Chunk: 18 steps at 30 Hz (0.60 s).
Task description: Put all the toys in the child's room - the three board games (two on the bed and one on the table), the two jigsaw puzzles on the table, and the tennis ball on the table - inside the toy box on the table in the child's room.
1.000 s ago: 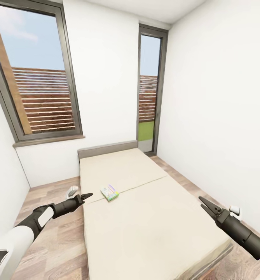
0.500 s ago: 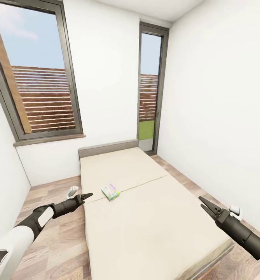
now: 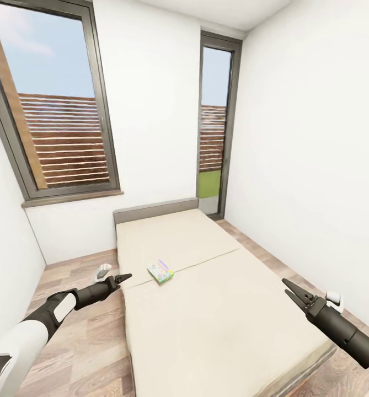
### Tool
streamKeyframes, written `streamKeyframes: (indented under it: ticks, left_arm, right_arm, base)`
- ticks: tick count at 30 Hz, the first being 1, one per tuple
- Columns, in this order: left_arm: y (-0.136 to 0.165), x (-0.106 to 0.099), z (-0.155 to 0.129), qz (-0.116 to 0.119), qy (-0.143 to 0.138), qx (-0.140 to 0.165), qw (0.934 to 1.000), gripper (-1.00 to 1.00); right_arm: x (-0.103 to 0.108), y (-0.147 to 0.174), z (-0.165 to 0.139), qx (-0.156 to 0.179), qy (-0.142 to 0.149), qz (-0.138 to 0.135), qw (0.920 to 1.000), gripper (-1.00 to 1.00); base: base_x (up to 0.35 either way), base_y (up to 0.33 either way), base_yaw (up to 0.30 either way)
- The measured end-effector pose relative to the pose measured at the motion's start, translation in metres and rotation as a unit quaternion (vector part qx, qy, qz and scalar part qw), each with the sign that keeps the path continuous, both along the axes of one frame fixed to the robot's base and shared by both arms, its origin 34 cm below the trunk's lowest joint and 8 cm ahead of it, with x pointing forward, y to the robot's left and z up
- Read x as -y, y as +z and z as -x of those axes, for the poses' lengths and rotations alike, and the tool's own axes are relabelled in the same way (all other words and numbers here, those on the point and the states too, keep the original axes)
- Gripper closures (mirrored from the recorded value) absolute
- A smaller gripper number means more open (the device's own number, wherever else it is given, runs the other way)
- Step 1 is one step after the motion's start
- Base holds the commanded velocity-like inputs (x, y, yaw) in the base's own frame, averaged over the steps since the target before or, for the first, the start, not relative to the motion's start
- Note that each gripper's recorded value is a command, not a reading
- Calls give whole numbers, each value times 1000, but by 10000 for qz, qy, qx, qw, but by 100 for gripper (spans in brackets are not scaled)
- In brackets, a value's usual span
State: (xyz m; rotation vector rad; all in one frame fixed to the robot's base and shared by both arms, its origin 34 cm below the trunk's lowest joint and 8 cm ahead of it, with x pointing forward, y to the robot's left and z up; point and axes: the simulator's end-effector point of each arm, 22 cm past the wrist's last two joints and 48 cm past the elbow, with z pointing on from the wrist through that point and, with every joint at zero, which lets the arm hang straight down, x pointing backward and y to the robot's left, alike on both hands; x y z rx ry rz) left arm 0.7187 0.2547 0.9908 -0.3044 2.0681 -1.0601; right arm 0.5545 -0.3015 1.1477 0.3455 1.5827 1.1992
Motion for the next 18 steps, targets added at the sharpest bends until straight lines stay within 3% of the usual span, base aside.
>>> streamKeyframes:
  ticks: [8,18]
  left_arm:
    - [0,0,0,0,1,-1,10000,-100]
    - [0,0,0,0,0,-2,10000,-100]
  right_arm:
    - [0,0,0,-1,-2,2,10000,-100]
    - [0,0,0,-2,-2,0,10000,-100]
  base:
    - [0,96,-110]
    - [0,131,-248]
